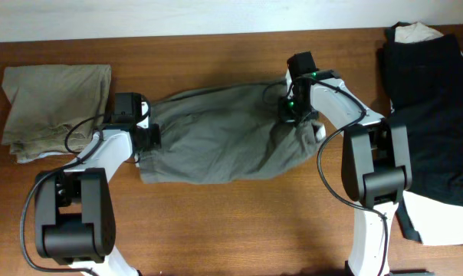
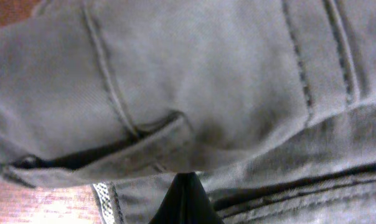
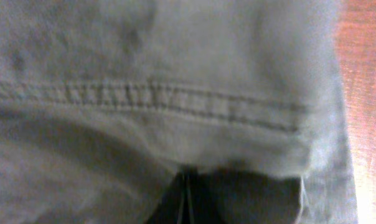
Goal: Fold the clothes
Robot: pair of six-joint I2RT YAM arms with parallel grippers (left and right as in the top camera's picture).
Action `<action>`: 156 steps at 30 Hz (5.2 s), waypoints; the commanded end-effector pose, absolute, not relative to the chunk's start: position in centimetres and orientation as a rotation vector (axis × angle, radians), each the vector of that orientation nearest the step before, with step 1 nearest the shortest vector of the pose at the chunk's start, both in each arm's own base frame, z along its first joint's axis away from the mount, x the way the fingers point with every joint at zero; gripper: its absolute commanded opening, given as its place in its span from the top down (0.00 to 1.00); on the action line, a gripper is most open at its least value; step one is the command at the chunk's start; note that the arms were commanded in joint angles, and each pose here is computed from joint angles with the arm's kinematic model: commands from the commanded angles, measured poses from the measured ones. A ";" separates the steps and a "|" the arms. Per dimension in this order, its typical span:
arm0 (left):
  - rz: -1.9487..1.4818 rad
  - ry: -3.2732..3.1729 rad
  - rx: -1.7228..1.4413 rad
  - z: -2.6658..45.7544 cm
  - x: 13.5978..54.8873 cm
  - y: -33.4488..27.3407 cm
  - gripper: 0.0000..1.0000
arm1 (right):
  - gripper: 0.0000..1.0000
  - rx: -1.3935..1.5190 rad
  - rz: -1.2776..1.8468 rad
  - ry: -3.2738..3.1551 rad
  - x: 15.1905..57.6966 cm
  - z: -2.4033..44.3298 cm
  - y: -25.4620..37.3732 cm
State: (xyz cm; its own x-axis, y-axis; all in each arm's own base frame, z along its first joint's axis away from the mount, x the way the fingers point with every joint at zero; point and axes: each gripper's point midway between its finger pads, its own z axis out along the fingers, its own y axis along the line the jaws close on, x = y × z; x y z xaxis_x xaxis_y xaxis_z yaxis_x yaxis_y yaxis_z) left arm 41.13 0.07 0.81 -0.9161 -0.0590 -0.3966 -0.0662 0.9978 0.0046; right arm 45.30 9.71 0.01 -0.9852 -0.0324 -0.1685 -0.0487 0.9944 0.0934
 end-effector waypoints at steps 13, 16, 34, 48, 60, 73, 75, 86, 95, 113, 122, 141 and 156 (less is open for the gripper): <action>0.070 2.716 0.144 1.3 41.0 -3.9 1.00 | 0.96 0.144 0.104 3.064 35.2 8.7 9.2; 0.057 2.582 0.168 6.6 41.9 -4.6 1.00 | 0.96 0.167 0.136 2.938 33.7 13.7 8.7; 0.112 2.651 0.210 3.6 41.3 -4.9 1.00 | 0.45 0.396 0.310 2.761 36.9 9.6 4.4; 0.095 2.650 0.208 3.6 41.3 -5.1 1.00 | 0.82 0.344 0.432 2.734 42.4 1.8 6.0; 0.117 2.755 0.224 -0.2 40.2 -4.8 0.99 | 0.96 0.140 0.581 2.203 52.1 10.3 7.9; 0.125 2.808 0.233 -3.4 39.9 -4.8 1.00 | 0.01 0.053 0.480 1.687 56.0 25.6 4.6; 0.125 2.807 0.233 -3.4 39.9 -4.8 0.99 | 0.01 0.144 0.449 1.889 54.6 23.5 1.9; 0.124 2.807 0.233 -3.4 39.9 -4.8 0.99 | 0.01 0.141 0.729 2.574 45.8 5.2 1.7; 0.119 2.803 0.233 -3.4 40.0 -4.8 0.99 | 0.01 -0.064 1.145 2.590 44.2 0.4 11.3; -0.012 2.125 0.110 29.8 36.2 -4.6 1.00 | 0.96 -0.298 -0.170 2.620 44.1 20.6 7.6; -0.073 2.155 0.148 29.4 35.2 -5.4 1.00 | 0.48 -0.490 -0.060 2.829 42.4 5.6 22.2; -0.635 2.529 0.361 12.4 40.0 -14.2 0.52 | 0.96 -0.354 0.307 2.853 41.7 13.1 17.4; -0.674 2.486 0.380 12.7 40.7 -14.8 0.24 | 0.96 -0.420 1.031 2.716 40.4 14.6 23.2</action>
State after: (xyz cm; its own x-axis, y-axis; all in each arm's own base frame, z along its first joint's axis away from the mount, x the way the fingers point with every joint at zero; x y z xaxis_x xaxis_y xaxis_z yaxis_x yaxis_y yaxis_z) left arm 40.84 -14.43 12.81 -0.8174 0.1173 -0.5639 0.3791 0.8467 -0.3733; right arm 38.83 25.93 8.77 -0.9514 -0.2586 -0.1670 -0.3037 0.6999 0.6464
